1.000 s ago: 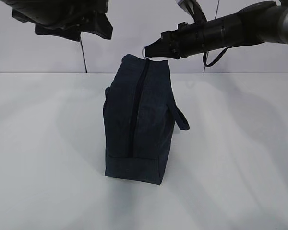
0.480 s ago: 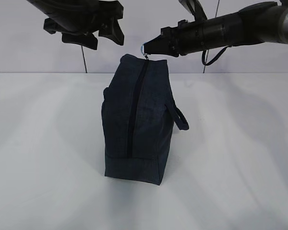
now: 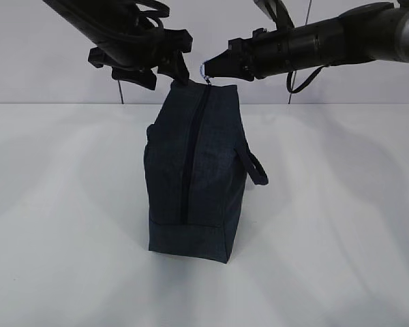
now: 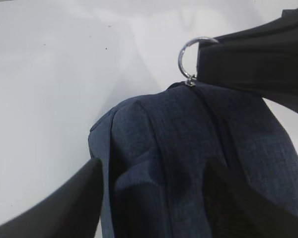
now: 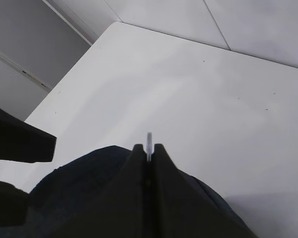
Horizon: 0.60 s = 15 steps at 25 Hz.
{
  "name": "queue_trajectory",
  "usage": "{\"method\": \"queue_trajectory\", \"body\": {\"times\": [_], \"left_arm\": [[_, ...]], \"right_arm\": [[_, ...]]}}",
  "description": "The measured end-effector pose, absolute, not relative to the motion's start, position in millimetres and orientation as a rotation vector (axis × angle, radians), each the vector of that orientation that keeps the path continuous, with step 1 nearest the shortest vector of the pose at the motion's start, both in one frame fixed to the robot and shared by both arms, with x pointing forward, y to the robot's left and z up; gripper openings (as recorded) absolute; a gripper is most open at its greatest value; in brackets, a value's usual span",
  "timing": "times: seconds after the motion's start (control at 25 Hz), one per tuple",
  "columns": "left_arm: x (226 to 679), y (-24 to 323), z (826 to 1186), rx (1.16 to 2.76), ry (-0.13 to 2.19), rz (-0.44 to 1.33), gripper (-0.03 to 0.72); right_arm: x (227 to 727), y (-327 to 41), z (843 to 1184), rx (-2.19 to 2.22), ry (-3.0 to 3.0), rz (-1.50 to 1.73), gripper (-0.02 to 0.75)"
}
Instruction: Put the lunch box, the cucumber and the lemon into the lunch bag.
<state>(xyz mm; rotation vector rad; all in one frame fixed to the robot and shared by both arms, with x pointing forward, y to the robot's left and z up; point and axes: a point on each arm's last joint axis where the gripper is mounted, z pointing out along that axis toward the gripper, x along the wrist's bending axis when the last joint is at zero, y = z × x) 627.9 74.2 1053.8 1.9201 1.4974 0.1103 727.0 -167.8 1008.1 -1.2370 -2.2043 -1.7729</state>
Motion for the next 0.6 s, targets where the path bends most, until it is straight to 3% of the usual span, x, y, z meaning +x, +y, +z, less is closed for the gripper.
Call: {"method": "queue_trajectory", "body": {"times": [0.48,0.6], "left_arm": [[633.2,66.4,1043.3,1.882,1.483,0.052,0.291],[634.2,65.5,1040.7,1.88,1.485,0.046,0.19]], "right_arm": [[727.0,-167.8,1008.2,-1.238,-2.202,-1.774,0.02],[727.0,-167.8,1008.2,-1.238,-2.202,-1.774,0.02]]}}
